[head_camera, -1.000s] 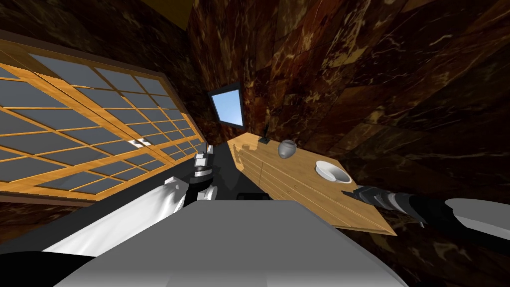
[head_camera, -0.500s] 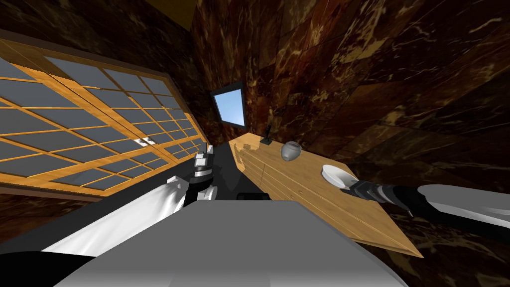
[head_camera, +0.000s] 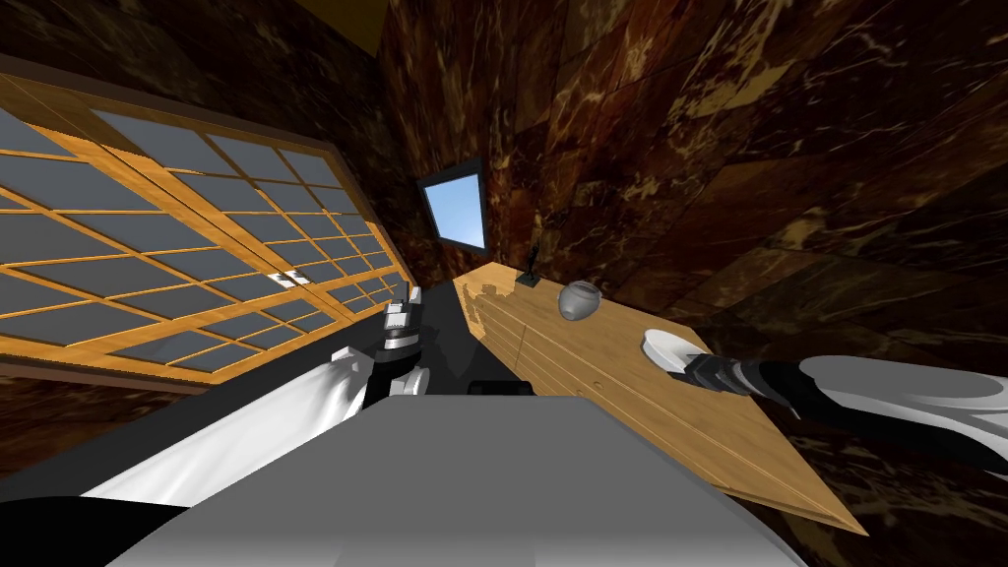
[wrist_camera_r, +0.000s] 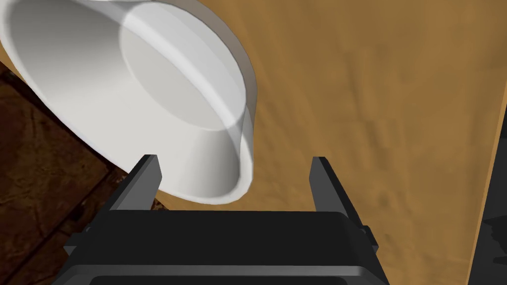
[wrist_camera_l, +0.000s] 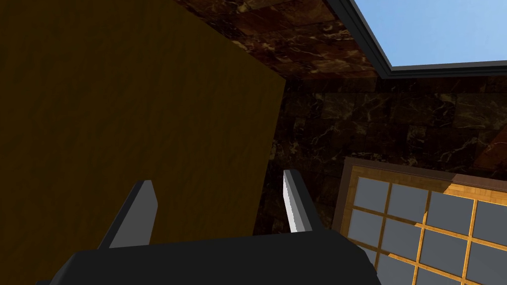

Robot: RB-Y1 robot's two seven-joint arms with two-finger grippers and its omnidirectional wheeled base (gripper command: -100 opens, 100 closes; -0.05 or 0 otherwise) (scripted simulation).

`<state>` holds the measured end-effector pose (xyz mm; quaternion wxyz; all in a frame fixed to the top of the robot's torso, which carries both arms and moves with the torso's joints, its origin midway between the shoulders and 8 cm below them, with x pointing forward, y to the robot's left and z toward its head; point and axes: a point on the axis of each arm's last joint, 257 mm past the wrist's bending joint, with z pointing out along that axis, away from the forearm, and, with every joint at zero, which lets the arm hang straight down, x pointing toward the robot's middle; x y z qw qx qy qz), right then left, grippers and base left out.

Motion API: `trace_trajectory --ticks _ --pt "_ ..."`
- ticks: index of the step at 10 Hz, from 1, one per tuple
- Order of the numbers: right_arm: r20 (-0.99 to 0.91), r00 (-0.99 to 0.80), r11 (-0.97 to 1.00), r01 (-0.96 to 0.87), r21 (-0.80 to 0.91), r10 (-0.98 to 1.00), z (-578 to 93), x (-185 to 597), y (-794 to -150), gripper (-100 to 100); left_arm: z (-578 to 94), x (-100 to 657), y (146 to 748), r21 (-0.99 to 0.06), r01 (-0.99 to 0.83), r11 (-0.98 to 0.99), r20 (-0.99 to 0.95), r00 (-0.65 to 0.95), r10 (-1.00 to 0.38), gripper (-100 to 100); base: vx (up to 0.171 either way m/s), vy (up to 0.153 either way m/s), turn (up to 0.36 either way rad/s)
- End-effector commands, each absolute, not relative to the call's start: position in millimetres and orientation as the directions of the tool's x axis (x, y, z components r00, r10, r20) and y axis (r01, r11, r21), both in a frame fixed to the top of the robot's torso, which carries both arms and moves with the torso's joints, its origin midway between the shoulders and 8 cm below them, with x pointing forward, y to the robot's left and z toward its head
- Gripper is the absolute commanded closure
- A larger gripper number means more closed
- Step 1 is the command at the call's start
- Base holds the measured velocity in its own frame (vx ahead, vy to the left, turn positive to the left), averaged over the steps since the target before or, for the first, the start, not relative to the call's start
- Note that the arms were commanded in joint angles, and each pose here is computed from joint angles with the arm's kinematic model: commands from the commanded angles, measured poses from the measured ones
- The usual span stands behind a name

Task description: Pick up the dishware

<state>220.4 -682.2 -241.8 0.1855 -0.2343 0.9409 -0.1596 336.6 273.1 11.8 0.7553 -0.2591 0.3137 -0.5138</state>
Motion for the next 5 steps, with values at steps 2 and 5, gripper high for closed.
trace_trajectory --ticks 2,5 --pt "-0.273 -0.817 0.835 -0.390 -0.388 -0.508 -250.2 227.1 -673.1 -100 11.8 336.6 273.1 -0.714 0.614 0.338 -0.208 0.275 -0.939 0 0.016 -0.034 -0.045" --pt "-0.273 -0.811 0.831 -0.400 -0.387 -0.518 -263.3 235.8 -658.7 -100 11.8 336.6 273.1 -0.714 0.614 0.338 -0.208 0.275 -0.939 0 0.000 -0.007 0.000"
